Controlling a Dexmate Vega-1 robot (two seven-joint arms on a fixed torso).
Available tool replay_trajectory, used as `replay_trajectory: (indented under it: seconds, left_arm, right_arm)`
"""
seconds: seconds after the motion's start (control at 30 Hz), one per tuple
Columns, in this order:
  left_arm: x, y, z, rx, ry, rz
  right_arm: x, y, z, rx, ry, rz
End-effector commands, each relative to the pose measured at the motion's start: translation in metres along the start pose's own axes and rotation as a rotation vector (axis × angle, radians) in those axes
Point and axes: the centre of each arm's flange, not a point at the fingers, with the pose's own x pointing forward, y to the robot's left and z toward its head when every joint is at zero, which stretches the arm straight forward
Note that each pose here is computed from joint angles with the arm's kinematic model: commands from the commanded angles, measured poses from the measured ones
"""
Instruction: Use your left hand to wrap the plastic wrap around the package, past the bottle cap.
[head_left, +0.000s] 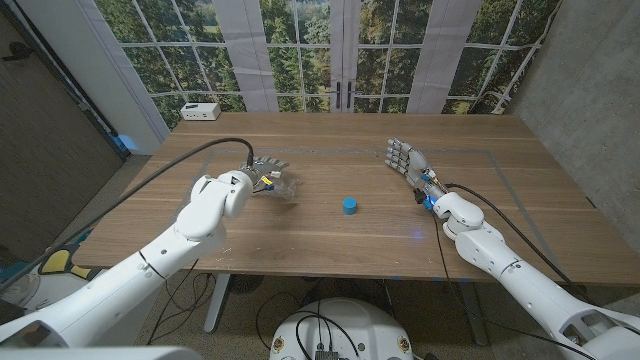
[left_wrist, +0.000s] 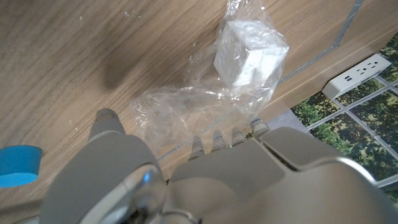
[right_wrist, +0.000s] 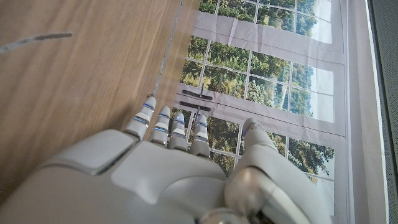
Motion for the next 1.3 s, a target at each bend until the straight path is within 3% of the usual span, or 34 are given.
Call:
replay_trajectory:
  seconds: [0.03,0.07,0.1,0.17,0.2,0.27,0.33,0.4,0.43,0.47,0.53,0.57,0.63,0.73,0.97,1.1,1.17,1.23,1.3]
  left_arm:
    - [-0.012,-0.008,-0.004,-0.386,-0.278,0.017]
    - [-0.014,-0.008,-0.005,-0.401,-0.286,0.043]
    - [-0.022,-0.008,-0.007,-0.430,-0.269,0.144]
    - [-0.026,-0.008,-0.009,-0.447,-0.261,0.202]
    - [-0.034,-0.010,-0.013,-0.511,-0.222,0.326]
    - [-0.043,-0.011,-0.016,-0.529,-0.181,0.456]
    - [-0.052,-0.013,-0.016,-0.504,-0.073,0.597]
    - [-0.058,-0.012,-0.014,-0.432,0.023,0.684]
    - [-0.060,-0.012,-0.014,-0.383,0.053,0.701]
    - [-0.061,-0.013,-0.015,-0.390,0.060,0.704]
    - [-0.064,-0.015,-0.013,-0.390,0.135,0.757]
    - [-0.065,-0.018,-0.014,-0.404,0.135,0.786]
    - [-0.067,-0.021,-0.014,-0.416,0.199,0.826]
    - [-0.070,-0.024,-0.014,-0.413,0.229,0.886]
    - [-0.076,-0.026,-0.013,-0.418,0.367,1.006]
    - [-0.077,-0.024,-0.012,-0.299,0.440,0.960]
    - [-0.077,-0.022,-0.012,-0.242,0.472,0.891]
    - [-0.078,-0.027,-0.011,-0.197,0.501,0.932]
    - [-0.079,-0.027,-0.009,-0.115,0.563,0.901]
  right_arm:
    - [0.003,0.002,-0.001,0.000,0.010,0.005]
    - [0.003,0.002,-0.001,0.001,0.008,0.007]
    - [0.003,0.001,-0.002,0.002,0.010,0.000]
    - [0.003,0.001,-0.002,0.003,0.012,0.003]
    - [0.002,0.001,-0.002,0.001,0.015,-0.002]
    - [0.002,0.001,-0.003,0.007,0.014,-0.005]
    - [0.003,0.000,-0.004,0.004,0.017,-0.002]
    - [0.003,0.000,-0.005,0.005,0.021,0.000]
    - [0.003,0.000,-0.006,0.007,0.022,0.000]
    - [0.004,0.000,-0.006,0.008,0.023,0.006]
    - [0.004,0.000,-0.005,0.003,0.023,0.004]
    - [0.004,0.000,-0.005,0.005,0.023,0.007]
    - [0.004,0.000,-0.004,0.002,0.027,0.004]
    - [0.005,-0.001,-0.005,0.004,0.031,0.011]
    - [0.004,-0.001,-0.005,0.008,0.027,0.013]
    - [0.004,-0.002,-0.005,0.009,0.020,0.011]
    - [0.004,-0.002,-0.004,0.003,0.022,0.007]
    - [0.004,-0.002,-0.004,0.008,0.023,0.011]
    - [0.004,-0.002,-0.004,0.003,0.025,0.006]
